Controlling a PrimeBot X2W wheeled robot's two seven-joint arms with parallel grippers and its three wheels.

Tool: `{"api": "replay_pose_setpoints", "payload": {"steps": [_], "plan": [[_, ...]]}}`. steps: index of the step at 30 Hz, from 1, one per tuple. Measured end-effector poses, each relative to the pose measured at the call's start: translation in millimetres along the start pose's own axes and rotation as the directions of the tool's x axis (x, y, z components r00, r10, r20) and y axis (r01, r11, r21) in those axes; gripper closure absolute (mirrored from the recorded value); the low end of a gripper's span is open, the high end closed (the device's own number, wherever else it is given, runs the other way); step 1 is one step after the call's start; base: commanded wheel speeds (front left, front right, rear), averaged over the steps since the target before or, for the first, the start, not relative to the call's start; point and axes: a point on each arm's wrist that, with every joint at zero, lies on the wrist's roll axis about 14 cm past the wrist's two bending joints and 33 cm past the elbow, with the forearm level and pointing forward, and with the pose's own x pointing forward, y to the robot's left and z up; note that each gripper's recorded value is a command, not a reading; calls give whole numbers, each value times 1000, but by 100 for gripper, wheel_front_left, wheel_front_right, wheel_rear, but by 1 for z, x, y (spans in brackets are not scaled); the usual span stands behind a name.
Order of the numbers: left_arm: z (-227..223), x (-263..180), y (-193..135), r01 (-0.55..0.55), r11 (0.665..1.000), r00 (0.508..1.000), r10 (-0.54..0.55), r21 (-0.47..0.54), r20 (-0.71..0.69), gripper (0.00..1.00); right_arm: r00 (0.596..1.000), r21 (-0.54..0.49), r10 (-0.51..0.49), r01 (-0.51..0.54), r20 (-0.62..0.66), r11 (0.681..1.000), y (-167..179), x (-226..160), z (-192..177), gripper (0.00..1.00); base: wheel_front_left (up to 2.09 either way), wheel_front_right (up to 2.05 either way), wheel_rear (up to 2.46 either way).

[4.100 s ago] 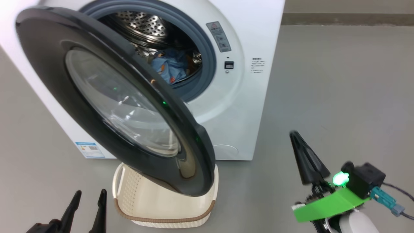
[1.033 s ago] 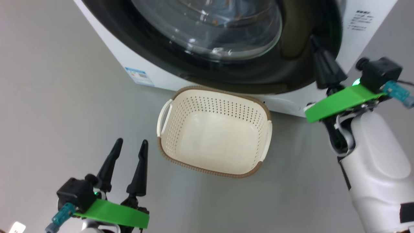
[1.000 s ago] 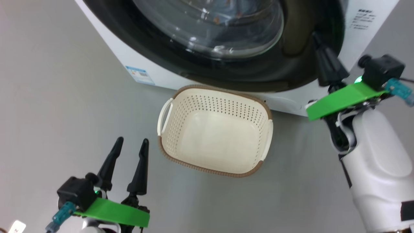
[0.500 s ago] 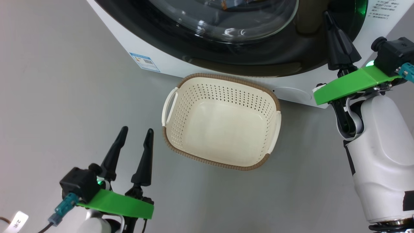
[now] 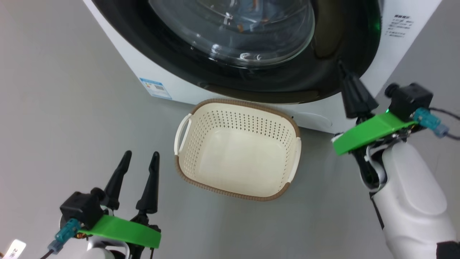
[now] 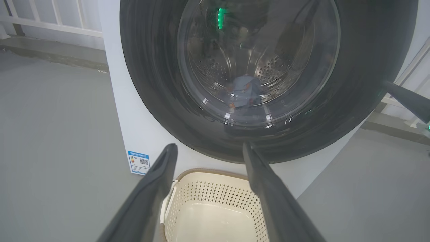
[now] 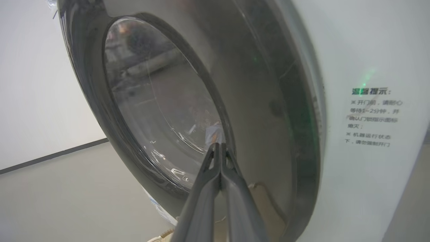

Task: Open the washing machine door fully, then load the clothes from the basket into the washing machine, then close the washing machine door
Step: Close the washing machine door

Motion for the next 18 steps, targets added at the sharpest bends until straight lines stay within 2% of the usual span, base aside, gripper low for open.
{"api": "replay_pose_setpoints", "payload": {"steps": [1, 2, 8, 18], "plan": [[1, -1, 0, 0, 1000, 1000, 0, 1, 1, 0, 1000, -2, 1, -1, -6, 1000, 2, -4, 0, 11, 0, 0, 0], [1, -3, 1, -1, 1000, 1000, 1, 1, 2, 0, 1000, -3, 3, -3, -10, 1000, 3, -8, -1, 0, 0, 0, 0], [0, -16, 9, -15, 1000, 1000, 15, 8, -9, 0, 999, -12, -1, 1, -33, 1000, 8, -34, 0, 0, 0, 0, 0], [1, -23, 11, -8, 1000, 1000, 8, 11, -10, 0, 995, -39, -81, 78, -60, 996, -10, -81, 3, 0, 0, 0, 0]]}}
